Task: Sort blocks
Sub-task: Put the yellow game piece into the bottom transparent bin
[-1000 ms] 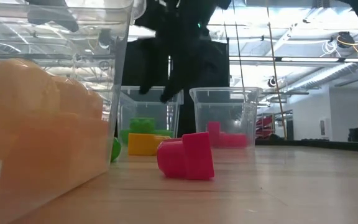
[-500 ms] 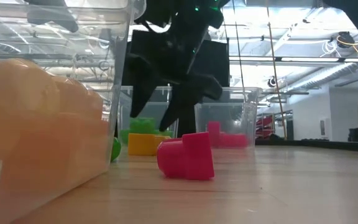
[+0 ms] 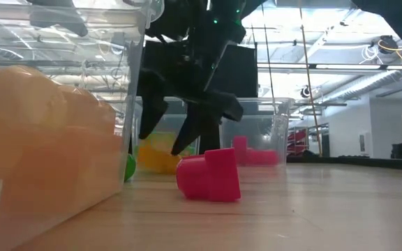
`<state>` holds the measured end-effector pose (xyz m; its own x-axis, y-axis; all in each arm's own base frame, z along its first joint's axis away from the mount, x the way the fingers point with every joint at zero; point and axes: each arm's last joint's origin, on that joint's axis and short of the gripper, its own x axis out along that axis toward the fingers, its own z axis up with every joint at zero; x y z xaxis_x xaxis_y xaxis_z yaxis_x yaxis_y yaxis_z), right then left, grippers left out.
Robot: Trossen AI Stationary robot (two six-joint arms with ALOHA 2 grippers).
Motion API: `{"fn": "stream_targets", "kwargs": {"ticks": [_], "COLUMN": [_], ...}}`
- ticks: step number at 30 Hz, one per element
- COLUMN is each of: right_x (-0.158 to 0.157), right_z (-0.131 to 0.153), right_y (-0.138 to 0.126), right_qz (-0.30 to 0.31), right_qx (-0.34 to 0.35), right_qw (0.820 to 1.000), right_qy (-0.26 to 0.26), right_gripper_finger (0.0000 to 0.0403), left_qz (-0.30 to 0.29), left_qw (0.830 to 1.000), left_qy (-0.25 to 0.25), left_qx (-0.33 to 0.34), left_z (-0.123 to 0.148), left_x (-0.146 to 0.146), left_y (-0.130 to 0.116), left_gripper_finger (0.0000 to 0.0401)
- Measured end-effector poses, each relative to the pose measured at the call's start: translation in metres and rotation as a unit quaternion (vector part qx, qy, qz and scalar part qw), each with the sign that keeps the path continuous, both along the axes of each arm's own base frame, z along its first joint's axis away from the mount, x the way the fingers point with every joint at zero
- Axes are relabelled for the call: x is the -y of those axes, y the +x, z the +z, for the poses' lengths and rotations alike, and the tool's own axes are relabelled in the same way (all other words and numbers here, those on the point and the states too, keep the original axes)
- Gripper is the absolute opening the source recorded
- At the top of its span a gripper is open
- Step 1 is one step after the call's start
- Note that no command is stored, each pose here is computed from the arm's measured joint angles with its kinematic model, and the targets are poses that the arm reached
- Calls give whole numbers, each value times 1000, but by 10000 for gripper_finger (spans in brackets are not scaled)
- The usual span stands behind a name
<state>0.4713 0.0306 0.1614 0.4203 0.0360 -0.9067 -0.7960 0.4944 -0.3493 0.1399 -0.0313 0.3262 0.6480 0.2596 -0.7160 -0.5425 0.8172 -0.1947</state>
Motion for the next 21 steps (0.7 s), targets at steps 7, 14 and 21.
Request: {"fn": "stream_targets", "kwargs": {"ticks": [7,14,21], "right_x": [0,-1,1], "right_z": [-15,-20,-19], "right_y": [-5,-5,-6], "right_qz": [-17,-50,-115], "right_qx": [-48,-57,-65], "right_qw": [998,996,989], "right_qy": [39,43,65], "right_gripper_finger": [306,280,231], "left_qz": [6,7,15], "left_qw": [1000,1000,1000], "left_qy": [-4,-5,-14], "left_qx": [0,0,6], "left_z": [0,0,0], "left_x": [0,0,0], "left_y": [0,0,0], "left_gripper_finger": [0,0,0]}}
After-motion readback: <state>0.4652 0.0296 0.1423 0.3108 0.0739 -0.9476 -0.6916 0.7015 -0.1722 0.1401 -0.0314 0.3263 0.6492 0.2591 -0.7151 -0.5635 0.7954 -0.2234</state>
